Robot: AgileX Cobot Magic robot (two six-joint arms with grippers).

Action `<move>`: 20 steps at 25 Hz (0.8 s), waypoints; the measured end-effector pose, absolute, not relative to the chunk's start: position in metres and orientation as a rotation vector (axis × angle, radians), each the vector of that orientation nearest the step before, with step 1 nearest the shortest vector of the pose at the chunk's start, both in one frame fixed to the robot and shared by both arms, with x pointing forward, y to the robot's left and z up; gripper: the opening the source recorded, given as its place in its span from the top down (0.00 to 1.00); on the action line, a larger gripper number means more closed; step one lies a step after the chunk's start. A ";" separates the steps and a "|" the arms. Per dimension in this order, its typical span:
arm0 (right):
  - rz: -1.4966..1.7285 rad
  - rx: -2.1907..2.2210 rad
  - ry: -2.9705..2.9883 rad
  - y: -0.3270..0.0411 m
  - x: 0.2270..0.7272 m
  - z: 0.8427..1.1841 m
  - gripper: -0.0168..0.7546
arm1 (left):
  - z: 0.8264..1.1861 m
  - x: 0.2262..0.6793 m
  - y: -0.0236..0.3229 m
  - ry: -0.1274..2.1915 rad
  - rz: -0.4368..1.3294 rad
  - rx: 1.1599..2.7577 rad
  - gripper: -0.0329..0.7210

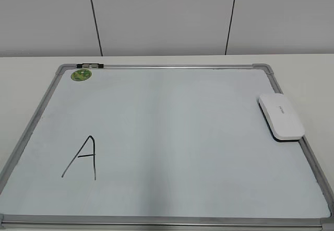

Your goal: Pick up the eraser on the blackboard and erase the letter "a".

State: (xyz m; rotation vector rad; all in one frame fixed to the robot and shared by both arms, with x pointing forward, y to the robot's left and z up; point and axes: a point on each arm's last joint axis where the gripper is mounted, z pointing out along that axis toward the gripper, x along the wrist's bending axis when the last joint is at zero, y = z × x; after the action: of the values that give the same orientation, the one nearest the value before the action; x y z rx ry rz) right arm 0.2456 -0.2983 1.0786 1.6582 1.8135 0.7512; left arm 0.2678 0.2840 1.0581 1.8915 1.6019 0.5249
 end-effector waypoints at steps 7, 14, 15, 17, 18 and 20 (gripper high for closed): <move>0.665 1.674 1.797 -0.304 0.242 1.046 0.22 | 1.052 0.274 0.287 1.583 0.615 1.855 0.41; 0.759 1.649 1.773 -0.300 0.251 1.042 0.22 | 1.049 0.275 0.288 1.590 0.623 1.854 0.41; 0.761 1.647 1.772 -0.300 0.251 1.042 0.22 | 1.049 0.275 0.288 1.590 0.625 1.853 0.41; 0.766 1.645 1.769 -0.300 0.251 1.042 0.22 | 1.049 0.275 0.288 1.591 0.625 1.852 0.41; 0.768 1.644 1.768 -0.300 0.252 1.042 0.22 | 1.049 0.275 0.288 1.591 0.627 1.853 0.41; 0.769 1.642 1.766 -0.300 0.252 1.042 0.22 | 1.049 0.275 0.289 1.592 0.629 1.853 0.41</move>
State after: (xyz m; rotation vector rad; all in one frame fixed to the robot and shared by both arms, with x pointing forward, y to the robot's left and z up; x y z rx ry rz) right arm 0.2517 -0.2996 1.0424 1.6423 1.7662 0.7693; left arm 0.2752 0.2885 1.0491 1.8528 1.5925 0.6292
